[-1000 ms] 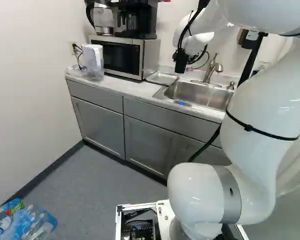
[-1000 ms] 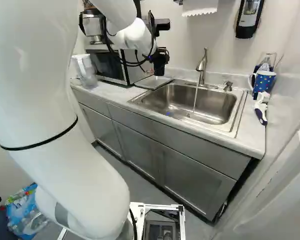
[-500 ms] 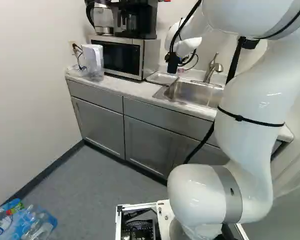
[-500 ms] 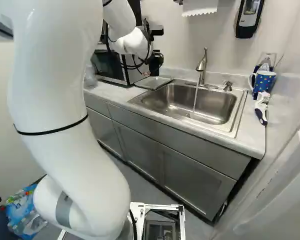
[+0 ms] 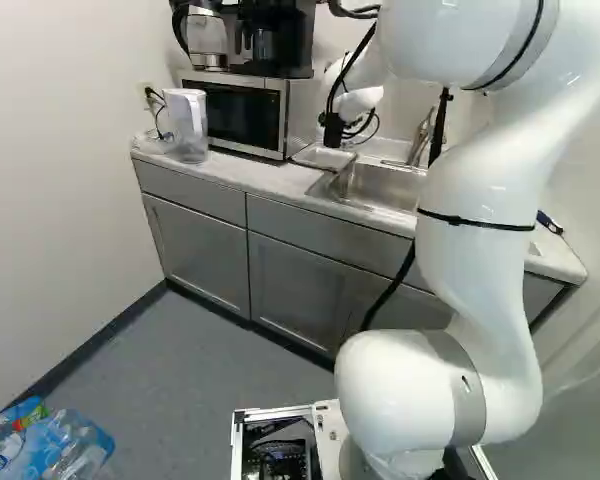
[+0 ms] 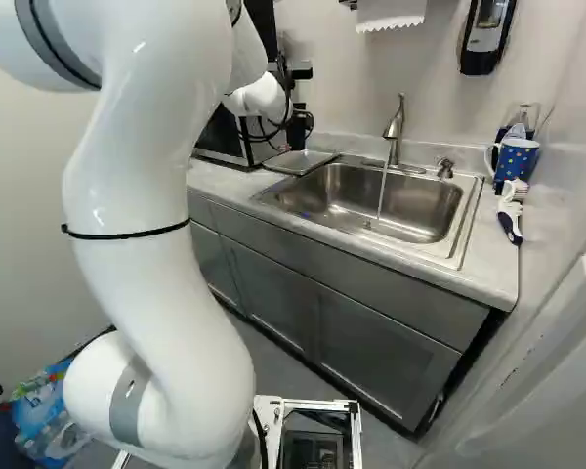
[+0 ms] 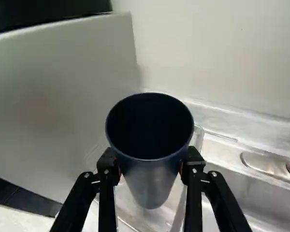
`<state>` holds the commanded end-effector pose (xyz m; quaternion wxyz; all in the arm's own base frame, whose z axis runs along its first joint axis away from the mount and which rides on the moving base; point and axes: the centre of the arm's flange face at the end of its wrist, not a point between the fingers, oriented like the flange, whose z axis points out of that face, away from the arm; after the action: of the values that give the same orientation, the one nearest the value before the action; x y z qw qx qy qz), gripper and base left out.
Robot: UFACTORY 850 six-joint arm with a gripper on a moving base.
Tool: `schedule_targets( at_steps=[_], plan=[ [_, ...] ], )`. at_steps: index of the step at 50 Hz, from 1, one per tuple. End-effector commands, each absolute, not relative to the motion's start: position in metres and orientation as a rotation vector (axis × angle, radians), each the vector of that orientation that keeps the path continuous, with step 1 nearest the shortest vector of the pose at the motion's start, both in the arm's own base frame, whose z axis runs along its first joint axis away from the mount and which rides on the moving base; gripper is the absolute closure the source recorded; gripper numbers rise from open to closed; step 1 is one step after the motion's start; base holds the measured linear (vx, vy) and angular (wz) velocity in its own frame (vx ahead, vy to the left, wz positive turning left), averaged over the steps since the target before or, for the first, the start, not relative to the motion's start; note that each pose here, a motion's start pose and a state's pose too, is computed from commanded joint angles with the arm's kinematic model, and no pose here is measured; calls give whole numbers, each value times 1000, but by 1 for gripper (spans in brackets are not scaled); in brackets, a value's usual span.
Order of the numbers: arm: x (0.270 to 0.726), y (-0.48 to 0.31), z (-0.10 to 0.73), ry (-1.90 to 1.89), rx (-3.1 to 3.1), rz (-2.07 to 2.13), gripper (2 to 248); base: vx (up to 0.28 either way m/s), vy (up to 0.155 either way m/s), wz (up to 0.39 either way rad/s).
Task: Rinse the cup and place it in the tray
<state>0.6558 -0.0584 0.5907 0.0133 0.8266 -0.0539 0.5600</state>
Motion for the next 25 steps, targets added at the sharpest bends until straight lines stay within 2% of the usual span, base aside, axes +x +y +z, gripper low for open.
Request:
schedule_targets(
  at_steps=[25],
  plan=[
    [699, -54, 564, -150, 2533, 1817, 124, 0, 0, 0]
  ],
)
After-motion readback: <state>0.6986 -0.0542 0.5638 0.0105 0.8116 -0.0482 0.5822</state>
